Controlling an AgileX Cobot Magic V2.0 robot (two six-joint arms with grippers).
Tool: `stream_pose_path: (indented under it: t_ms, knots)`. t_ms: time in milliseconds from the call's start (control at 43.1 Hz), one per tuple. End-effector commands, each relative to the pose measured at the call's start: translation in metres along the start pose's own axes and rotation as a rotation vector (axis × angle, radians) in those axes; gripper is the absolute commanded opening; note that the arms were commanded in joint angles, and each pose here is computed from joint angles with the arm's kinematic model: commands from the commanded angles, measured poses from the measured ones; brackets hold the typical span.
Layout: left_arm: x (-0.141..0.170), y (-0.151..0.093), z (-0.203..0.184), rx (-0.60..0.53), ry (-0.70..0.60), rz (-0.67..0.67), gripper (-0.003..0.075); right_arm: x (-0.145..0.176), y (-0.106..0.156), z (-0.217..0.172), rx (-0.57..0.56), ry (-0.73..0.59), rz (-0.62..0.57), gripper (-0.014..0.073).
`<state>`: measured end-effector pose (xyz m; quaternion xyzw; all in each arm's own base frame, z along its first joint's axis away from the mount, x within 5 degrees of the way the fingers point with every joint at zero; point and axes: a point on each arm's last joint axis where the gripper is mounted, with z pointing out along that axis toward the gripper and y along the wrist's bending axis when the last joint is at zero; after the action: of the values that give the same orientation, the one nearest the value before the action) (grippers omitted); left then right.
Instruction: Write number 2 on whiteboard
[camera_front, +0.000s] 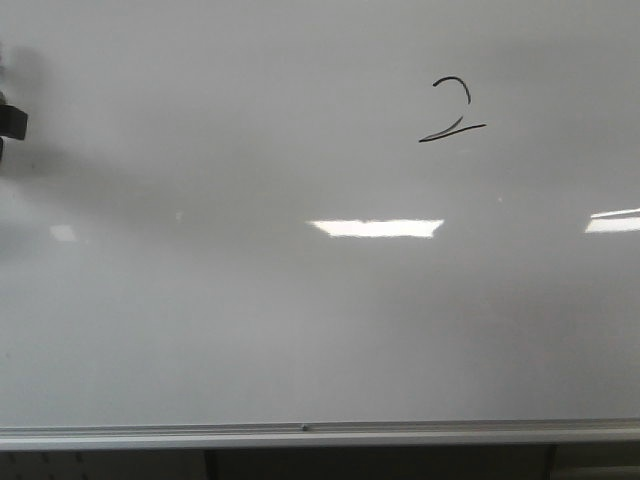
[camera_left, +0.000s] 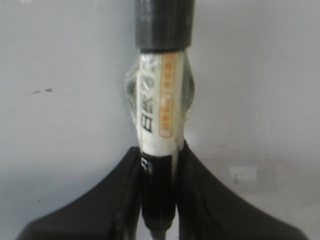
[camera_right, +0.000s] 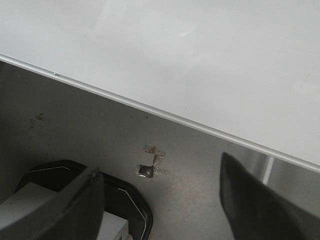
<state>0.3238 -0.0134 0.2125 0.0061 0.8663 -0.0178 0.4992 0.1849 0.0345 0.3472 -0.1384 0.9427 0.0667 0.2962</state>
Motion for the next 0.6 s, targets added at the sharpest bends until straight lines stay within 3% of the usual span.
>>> stream_pose_path:
  t_ms: [0, 302, 580]
  knots:
    - [-0.023, 0.0, -0.003, -0.001, -0.057, -0.018, 0.0197, -0.007, -0.001, -0.01, 0.018, -0.082, -0.006, 0.0518]
    - [-0.037, 0.0, -0.01, -0.004, 0.025, -0.009, 0.0397, -0.007, -0.001, -0.01, 0.018, -0.082, -0.006, 0.0518]
    - [-0.064, -0.001, -0.083, -0.01, 0.035, 0.014, 0.041, -0.004, -0.002, -0.019, 0.043, -0.04, -0.011, 0.0518]
